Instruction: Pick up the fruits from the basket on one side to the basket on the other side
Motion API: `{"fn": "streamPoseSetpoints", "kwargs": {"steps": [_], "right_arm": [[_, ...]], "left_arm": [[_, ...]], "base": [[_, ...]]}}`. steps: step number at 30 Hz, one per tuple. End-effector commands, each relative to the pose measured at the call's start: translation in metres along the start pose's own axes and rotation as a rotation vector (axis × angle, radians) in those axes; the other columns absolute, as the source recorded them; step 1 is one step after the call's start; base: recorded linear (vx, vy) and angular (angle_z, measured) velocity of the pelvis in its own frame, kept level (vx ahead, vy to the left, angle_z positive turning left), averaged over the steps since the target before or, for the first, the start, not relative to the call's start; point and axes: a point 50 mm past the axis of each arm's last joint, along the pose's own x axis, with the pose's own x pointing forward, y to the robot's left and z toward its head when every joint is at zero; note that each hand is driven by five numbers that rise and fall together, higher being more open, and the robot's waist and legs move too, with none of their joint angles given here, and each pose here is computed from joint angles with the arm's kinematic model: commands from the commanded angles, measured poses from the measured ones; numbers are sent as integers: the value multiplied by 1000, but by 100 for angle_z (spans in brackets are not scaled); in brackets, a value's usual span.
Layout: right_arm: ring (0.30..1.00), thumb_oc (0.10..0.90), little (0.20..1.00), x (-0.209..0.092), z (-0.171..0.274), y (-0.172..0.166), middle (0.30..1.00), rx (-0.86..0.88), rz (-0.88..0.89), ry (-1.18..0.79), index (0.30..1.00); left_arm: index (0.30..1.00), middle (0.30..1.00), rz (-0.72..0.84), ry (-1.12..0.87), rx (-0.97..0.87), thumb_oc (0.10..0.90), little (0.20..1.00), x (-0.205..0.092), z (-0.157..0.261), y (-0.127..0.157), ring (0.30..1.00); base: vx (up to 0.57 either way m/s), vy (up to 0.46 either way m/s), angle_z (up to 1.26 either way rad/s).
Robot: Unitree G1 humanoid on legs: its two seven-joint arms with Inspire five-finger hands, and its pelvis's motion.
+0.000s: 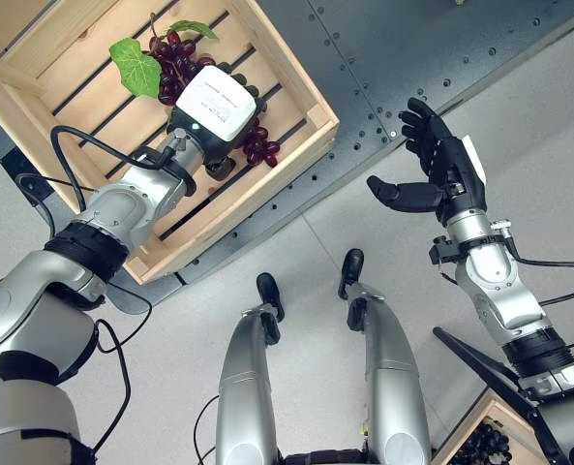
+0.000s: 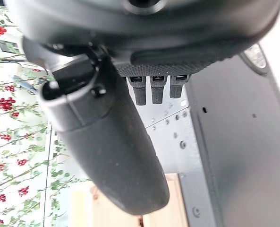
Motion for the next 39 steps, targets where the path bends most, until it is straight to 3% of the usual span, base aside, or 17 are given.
{"fn": "streamPoseSetpoints", "kwargs": {"steps": [1,3,4,5,6,24,28,39], "right_arm": [[900,800,900,11,62,-3,900,32,-14,-308,900],[900,800,900,11,64,-3,900,31,-15,-316,900],[900,800,900,11,66,-3,900,33,-18,-325,900],[900,800,900,11,67,-2,900,34,-16,-332,900],[900,800,900,12,70,-2,900,35,-16,-342,900],[900,800,900,8,77,-2,900,38,-14,-394,900],[900,800,900,6,77,-2,900,44,-15,-398,900],[900,800,900,1,66,10,900,74,-29,-357,900]], "left_arm": [[900,900,-103,381,130,800,900,-10,-62,-7,900],[900,900,-124,442,134,800,900,-13,-68,-8,900],[754,754,-144,502,144,703,754,-17,-75,-10,754],[356,356,-149,517,146,438,356,-18,-77,-12,356],[300,300,-147,523,148,400,300,-18,-78,-11,300],[300,300,13,382,84,400,300,-11,-64,3,300],[300,300,92,429,-79,400,300,-15,-65,2,300],[300,300,490,555,-921,400,300,-32,-50,-11,300]], "base": [[-36,11,-1],[0,0,0],[0,0,0],[-38,-12,2],[-34,-6,1],[-2,0,0],[0,0,0],[0,-3,0]]}}
